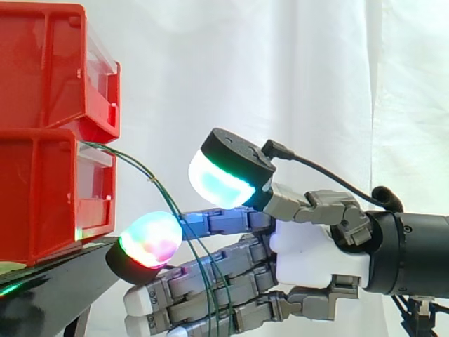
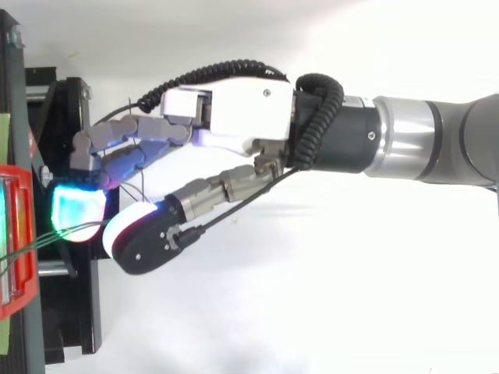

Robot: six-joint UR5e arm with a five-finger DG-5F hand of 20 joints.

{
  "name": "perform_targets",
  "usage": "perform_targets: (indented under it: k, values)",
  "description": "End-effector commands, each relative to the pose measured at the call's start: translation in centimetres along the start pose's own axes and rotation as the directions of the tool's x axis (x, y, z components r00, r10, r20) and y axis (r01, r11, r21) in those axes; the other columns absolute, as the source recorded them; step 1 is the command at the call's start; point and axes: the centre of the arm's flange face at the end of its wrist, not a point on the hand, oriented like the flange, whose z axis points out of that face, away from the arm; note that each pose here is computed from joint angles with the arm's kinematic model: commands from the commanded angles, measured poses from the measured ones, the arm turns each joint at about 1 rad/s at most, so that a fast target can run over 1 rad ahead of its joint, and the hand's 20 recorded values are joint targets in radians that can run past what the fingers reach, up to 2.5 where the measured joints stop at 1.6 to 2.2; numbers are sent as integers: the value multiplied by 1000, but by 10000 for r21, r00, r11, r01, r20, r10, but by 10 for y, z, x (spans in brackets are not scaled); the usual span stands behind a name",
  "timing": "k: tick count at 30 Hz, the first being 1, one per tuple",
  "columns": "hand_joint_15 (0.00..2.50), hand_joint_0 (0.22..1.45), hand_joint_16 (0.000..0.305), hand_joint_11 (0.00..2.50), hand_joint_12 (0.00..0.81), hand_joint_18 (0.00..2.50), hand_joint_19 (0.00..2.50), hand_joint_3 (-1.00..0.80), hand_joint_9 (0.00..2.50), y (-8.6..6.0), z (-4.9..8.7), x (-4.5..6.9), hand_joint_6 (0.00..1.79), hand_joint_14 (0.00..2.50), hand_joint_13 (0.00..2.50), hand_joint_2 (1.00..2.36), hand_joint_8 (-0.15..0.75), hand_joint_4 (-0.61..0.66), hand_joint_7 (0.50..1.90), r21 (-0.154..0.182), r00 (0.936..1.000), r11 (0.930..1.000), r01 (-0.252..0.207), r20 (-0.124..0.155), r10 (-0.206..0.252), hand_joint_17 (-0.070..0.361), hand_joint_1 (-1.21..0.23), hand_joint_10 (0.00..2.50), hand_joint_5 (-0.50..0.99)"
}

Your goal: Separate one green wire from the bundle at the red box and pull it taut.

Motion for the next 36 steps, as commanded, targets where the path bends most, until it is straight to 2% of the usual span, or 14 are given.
perform_targets:
  k: [1,8,14,19,21,23,28,29,32,36]
  values:
    - [43,555,46,75,296,582,213,-464,636,-2,-1,-7,503,0,505,1003,273,304,1034,90,10000,10000,30,56,-30,104,-598,2,-130]
    - [44,556,46,71,295,585,215,-448,636,0,-1,-7,503,1,505,1004,274,277,1112,60,10000,10000,41,60,-42,103,-599,0,-122]
    - [41,561,45,76,294,584,214,-448,635,3,1,3,503,0,509,1004,273,254,1155,42,10000,10000,73,32,-73,102,-603,1,-119]
    - [42,563,45,78,293,585,215,-436,636,5,3,11,502,2,511,1004,272,240,1190,48,9997,9998,198,155,-199,102,-609,0,-116]
    - [43,571,45,82,291,587,215,-413,639,7,3,14,502,1,515,1007,272,223,1225,59,9998,9998,166,123,-167,101,-618,2,-111]
    - [43,585,45,81,290,589,215,-373,640,7,3,14,502,1,516,1010,270,206,1324,41,9998,9999,148,110,-149,101,-625,3,-105]
    - [50,595,45,95,289,593,212,-341,637,13,6,9,575,0,518,1011,270,199,1246,-18,9999,9999,133,25,-133,101,-632,2,-123]
    - [46,595,45,94,289,595,221,-339,638,15,7,9,585,0,519,1011,269,201,1221,41,9999,9999,146,-92,-145,101,-633,2,-125]
    - [49,570,45,99,291,600,221,-396,636,14,6,10,589,0,522,1008,270,211,1201,130,9997,9998,147,-214,-144,102,-614,2,-127]
    - [53,546,46,99,295,606,223,-457,638,16,7,9,565,2,521,1003,273,223,1225,102,9997,9998,143,-194,-141,104,-580,0,-123]
